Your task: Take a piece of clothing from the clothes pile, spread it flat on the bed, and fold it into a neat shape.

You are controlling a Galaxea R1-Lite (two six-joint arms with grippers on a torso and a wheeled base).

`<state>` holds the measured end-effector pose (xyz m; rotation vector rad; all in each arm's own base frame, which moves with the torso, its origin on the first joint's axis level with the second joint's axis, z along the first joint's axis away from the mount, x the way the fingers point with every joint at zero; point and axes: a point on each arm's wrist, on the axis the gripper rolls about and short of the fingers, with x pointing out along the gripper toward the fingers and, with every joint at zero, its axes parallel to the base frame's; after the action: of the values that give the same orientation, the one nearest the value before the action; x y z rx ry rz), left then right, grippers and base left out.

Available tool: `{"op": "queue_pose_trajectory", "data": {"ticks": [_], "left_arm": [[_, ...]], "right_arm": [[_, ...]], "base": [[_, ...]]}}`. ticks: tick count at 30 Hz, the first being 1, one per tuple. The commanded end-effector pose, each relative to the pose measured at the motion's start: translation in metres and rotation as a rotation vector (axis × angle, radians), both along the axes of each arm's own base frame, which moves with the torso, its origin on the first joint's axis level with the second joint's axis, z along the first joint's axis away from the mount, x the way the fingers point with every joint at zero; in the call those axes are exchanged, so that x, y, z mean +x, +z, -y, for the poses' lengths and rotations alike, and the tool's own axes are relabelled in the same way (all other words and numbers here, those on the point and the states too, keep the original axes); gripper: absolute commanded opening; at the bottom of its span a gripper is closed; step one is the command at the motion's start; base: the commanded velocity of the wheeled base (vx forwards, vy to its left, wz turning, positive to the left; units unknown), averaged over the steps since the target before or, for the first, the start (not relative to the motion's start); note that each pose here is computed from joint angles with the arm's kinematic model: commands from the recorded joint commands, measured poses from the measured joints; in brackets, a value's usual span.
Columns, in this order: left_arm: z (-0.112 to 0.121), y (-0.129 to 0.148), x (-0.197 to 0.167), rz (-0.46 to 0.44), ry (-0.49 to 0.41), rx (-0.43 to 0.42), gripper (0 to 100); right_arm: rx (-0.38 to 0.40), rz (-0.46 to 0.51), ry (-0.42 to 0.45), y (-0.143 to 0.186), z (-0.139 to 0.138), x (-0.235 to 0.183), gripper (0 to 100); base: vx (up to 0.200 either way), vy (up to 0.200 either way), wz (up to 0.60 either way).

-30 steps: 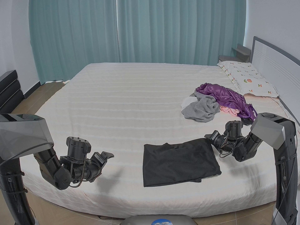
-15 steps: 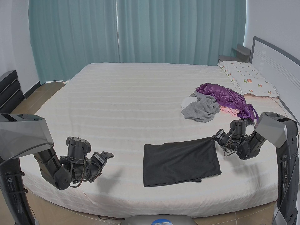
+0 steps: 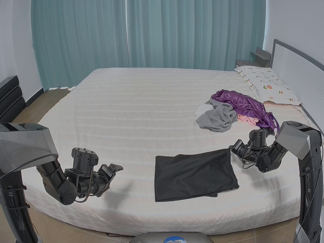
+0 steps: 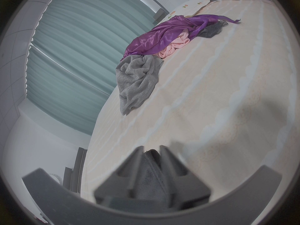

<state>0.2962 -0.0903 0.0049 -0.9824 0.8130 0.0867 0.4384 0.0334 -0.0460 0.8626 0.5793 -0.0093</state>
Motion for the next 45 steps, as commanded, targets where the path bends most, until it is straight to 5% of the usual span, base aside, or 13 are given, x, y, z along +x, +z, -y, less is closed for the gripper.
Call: {"op": "queue_pose_trajectory", "data": {"ticks": [1, 10, 16, 23, 24, 45], "left_arm": [[0.000, 0.000, 0.000, 0.000, 0.000, 0.000, 100], [0.000, 0.000, 0.000, -0.001, 0.001, 0.001, 100], [0.000, 0.000, 0.000, -0.001, 0.000, 0.000, 100], [0.000, 0.000, 0.000, -0.001, 0.000, 0.000, 100], [0.000, 0.000, 0.000, -0.001, 0.000, 0.000, 100], [0.000, 0.000, 0.000, 0.000, 0.001, 0.000, 100]], "right_arm": [[0.001, 0.003, -0.001, 0.005, 0.001, -0.003, 100], [0.000, -0.081, 0.050, 0.021, 0.004, -0.067, 100], [-0.086, -0.176, 0.167, 0.015, 0.005, -0.130, 100], [-0.109, -0.191, 0.216, 0.008, -0.003, -0.143, 100], [-0.114, -0.198, 0.223, 0.006, -0.005, -0.143, 0], [-0.199, -0.217, 0.269, 0.010, 0.001, -0.161, 0]], "base": [[0.000, 0.000, 0.00], [0.000, 0.000, 0.00], [0.000, 0.000, 0.00], [0.000, 0.000, 0.00], [0.000, 0.000, 0.00], [0.000, 0.000, 0.00]]}}
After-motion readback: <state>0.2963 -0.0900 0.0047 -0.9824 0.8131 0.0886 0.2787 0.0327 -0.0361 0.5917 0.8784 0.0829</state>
